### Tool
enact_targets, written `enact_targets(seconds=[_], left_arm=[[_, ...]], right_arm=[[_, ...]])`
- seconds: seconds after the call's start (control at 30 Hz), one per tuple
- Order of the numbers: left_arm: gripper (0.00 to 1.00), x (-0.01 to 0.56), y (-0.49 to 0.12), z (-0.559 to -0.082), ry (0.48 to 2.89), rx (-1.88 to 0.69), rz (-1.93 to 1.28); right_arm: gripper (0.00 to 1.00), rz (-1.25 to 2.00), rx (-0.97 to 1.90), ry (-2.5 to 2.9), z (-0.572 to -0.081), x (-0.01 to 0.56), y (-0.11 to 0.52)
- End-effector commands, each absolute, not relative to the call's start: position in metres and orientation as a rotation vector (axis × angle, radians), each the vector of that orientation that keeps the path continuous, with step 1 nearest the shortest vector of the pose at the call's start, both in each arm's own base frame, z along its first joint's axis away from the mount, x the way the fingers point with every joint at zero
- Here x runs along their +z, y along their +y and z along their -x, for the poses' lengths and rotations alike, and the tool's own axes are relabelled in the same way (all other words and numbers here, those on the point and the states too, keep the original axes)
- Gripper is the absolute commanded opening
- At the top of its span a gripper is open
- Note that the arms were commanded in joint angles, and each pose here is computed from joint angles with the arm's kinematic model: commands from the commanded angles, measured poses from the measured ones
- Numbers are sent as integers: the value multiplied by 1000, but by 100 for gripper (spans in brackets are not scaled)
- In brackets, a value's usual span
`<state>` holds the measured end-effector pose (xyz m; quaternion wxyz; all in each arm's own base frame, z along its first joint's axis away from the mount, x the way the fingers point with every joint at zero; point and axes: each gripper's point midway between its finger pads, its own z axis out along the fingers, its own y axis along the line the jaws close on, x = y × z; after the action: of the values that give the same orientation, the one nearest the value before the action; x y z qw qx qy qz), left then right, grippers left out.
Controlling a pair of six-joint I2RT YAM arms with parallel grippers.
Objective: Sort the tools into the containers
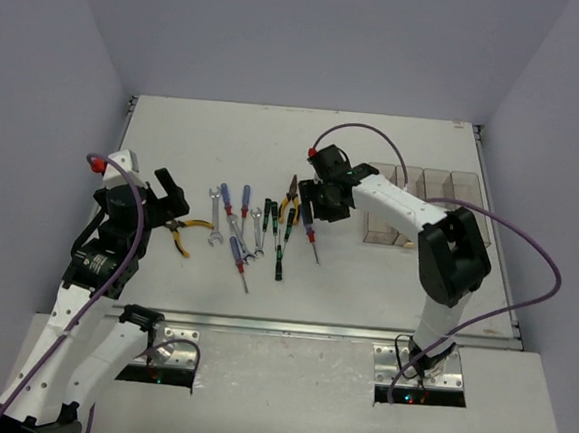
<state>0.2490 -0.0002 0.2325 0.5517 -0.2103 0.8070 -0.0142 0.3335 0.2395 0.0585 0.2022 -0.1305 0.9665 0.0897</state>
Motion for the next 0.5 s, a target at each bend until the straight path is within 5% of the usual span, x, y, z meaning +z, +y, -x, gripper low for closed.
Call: enact_targets(seconds=[0.0, 0.1, 0.37, 0.47], left_arm=[[100, 256, -4, -256, 1838, -76, 481], [100, 256, -6, -257, 1842, -82, 471], [100, 252, -9, -259, 1859, -89, 454], [100, 251, -10, -260, 1864, -92, 449]], right_arm=[[63, 424, 220, 2676, -351, 44, 251], [59, 460, 217, 2695, -356, 26, 257], [19, 486, 117, 2723, -357, -8, 247], [13, 464, 90, 2710, -355, -1, 240]])
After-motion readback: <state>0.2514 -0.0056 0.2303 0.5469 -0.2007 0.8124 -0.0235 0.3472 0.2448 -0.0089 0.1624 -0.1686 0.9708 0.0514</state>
